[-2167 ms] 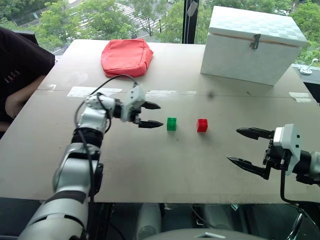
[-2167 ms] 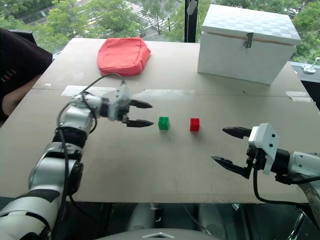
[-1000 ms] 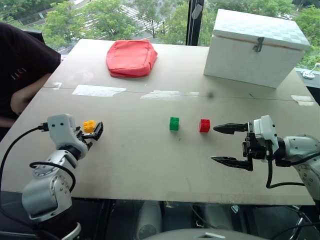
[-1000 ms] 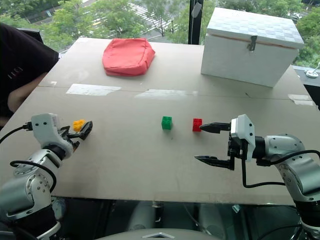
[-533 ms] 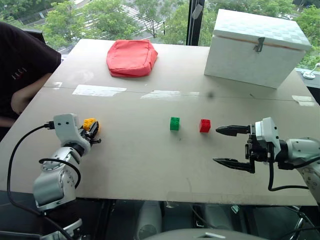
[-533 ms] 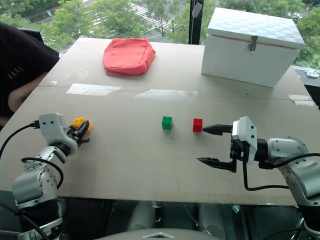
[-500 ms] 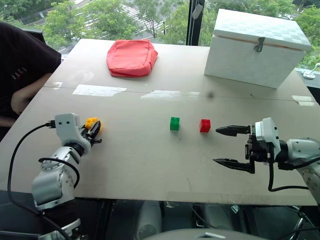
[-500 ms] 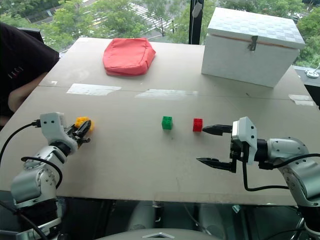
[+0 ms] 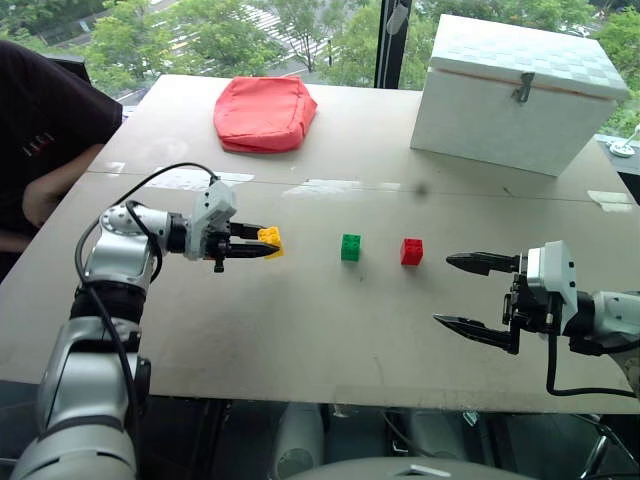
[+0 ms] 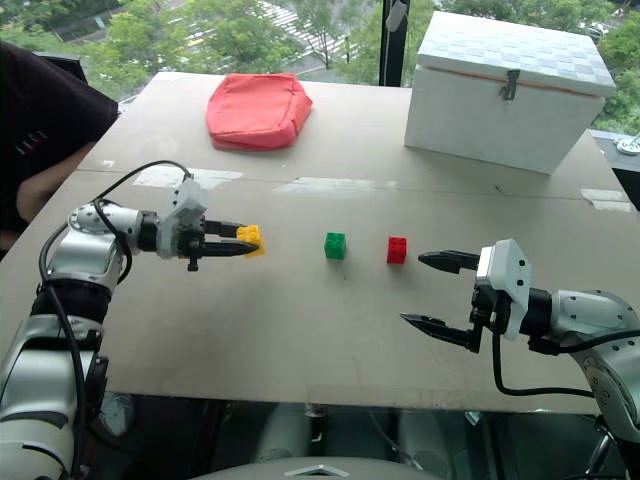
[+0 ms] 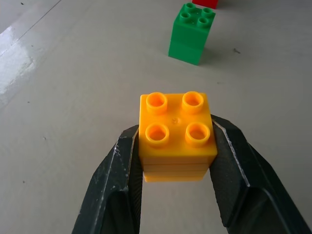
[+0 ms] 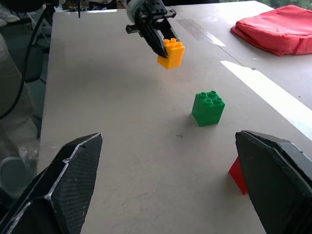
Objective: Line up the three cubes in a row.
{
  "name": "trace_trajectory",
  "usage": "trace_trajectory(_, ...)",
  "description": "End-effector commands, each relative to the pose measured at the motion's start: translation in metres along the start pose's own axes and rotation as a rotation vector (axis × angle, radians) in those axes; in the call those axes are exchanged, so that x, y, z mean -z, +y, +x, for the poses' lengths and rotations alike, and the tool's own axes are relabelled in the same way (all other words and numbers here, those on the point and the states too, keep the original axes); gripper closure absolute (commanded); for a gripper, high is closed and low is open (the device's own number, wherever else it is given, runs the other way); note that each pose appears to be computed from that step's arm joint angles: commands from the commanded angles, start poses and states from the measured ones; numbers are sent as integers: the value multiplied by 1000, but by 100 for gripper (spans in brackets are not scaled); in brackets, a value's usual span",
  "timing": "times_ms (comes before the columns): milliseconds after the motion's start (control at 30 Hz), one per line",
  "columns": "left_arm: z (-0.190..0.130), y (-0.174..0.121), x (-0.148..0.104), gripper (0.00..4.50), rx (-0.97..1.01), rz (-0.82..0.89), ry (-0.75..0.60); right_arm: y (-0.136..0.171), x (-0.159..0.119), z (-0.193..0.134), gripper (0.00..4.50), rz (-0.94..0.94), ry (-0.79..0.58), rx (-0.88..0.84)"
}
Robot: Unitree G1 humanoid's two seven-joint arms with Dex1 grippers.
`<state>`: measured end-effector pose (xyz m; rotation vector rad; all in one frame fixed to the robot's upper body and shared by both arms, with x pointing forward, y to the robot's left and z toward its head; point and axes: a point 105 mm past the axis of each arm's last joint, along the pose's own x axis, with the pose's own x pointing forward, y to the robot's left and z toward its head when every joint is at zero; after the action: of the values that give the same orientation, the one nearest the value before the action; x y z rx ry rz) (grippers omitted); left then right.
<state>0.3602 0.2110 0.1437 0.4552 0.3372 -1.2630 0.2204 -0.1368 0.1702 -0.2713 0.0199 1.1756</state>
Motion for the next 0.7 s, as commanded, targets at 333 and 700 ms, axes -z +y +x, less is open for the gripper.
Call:
trace_trajectory(333, 39, 3, -11, 321, 117, 139, 46, -6, -12, -3, 0, 4, -10, 102)
trace_trajectory(700, 46, 5, -17, 321, 130, 183, 78, 0, -14, -4, 0, 6, 6, 128)
